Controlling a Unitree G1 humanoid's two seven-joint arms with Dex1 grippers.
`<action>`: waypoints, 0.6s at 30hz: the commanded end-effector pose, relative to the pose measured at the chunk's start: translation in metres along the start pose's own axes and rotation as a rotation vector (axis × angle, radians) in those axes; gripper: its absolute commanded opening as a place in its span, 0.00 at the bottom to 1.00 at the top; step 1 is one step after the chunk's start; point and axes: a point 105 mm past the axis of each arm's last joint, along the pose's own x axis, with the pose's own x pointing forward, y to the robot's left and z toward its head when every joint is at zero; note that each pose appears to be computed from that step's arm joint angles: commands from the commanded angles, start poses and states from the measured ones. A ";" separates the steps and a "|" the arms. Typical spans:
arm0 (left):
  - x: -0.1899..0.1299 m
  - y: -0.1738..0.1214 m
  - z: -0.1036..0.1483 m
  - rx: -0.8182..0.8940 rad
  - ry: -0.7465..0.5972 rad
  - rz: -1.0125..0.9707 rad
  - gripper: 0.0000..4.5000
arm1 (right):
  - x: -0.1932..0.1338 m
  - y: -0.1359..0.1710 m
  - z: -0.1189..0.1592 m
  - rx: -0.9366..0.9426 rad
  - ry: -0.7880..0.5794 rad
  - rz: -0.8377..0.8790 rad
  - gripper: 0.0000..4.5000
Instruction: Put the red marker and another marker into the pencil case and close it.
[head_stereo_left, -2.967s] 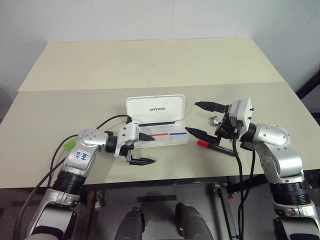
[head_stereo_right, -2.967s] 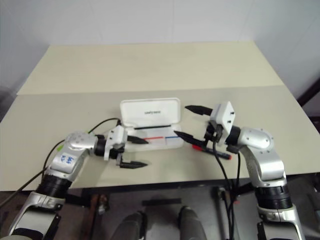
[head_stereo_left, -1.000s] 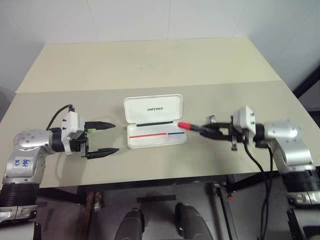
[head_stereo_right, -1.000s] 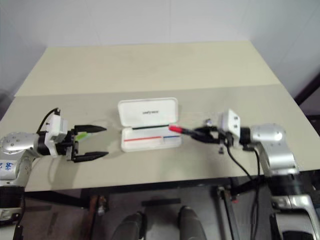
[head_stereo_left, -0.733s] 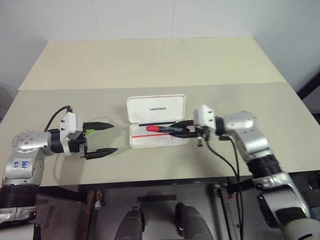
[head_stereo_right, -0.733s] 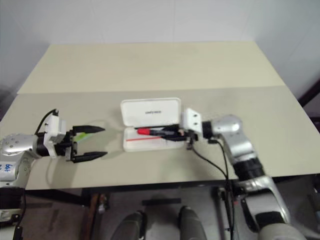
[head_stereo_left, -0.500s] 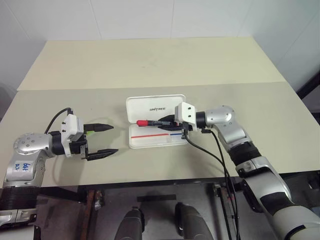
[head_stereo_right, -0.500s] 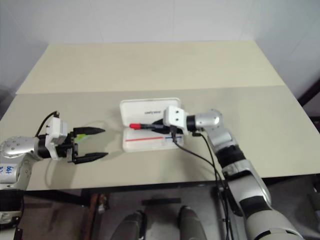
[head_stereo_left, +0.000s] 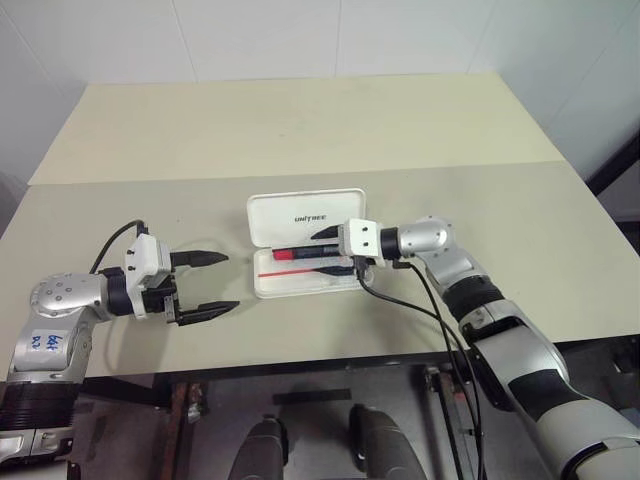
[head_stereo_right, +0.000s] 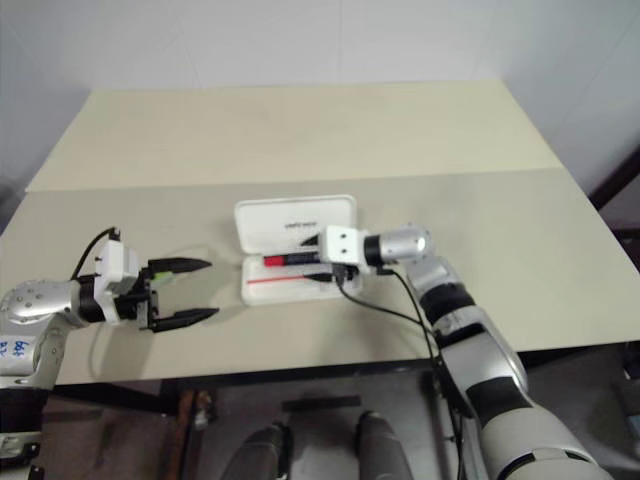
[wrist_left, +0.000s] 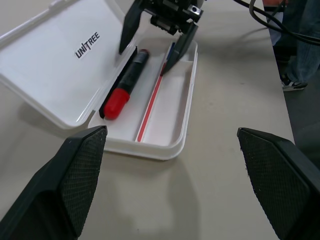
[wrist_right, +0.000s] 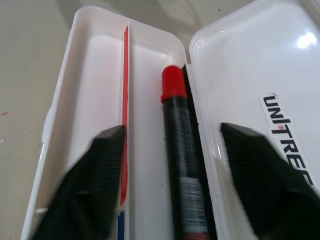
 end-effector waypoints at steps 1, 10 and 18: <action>0.001 0.000 0.007 0.024 -0.031 0.004 0.99 | -0.002 -0.017 0.035 -0.039 -0.146 -0.040 0.99; 0.003 0.002 0.007 0.028 -0.040 0.004 0.99 | -0.026 0.009 0.082 0.107 -0.374 0.101 0.99; -0.023 0.005 -0.005 0.000 -0.029 0.139 0.99 | -0.098 0.048 0.045 0.283 -0.200 -0.046 0.99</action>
